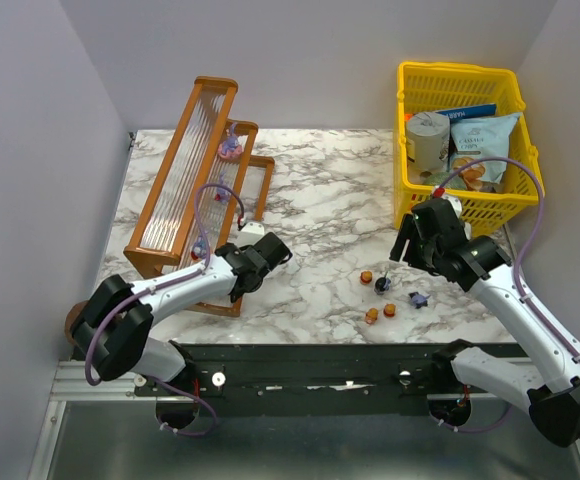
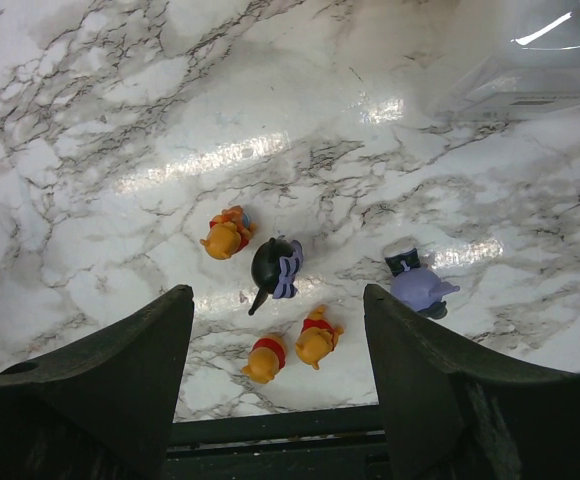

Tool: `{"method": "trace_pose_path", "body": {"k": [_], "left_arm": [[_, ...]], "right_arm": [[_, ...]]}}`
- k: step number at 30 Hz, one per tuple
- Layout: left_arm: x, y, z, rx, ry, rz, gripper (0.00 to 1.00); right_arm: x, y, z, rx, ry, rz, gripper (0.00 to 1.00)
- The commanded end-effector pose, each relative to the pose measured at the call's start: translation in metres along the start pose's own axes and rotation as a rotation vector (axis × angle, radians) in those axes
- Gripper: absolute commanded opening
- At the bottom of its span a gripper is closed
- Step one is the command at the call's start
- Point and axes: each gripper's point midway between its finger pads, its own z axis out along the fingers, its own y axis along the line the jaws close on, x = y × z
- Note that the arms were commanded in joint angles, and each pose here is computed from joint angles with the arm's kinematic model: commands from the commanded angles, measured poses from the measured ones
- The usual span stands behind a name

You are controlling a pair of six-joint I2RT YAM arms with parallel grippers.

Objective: Place and organize the plastic toys onto the shelf

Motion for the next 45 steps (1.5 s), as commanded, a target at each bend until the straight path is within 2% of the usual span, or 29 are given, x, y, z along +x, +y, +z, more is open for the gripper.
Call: {"method": "trace_pose_path", "body": {"k": [1,23,32,38,45], "left_arm": [[-0.007,-0.002,-0.002,0.035,-0.028,-0.045,0.33],[-0.002,0.000,0.005,-0.002,-0.008,-0.020,0.42],[-0.007,0.000,0.002,0.002,-0.019,-0.029,0.49],[-0.012,0.002,0.000,-0.012,-0.030,-0.029,0.49],[-0.015,0.003,0.000,-0.021,-0.037,-0.032,0.55]], "right_arm": [[-0.011,0.004,-0.004,-0.013,-0.025,0.013,0.77],[-0.009,0.003,-0.005,-0.016,-0.023,0.021,0.77],[-0.009,0.004,-0.004,-0.017,-0.024,0.021,0.77],[-0.010,0.004,-0.004,-0.016,-0.025,0.020,0.77],[-0.010,0.004,-0.004,-0.016,-0.025,0.020,0.77]]}}
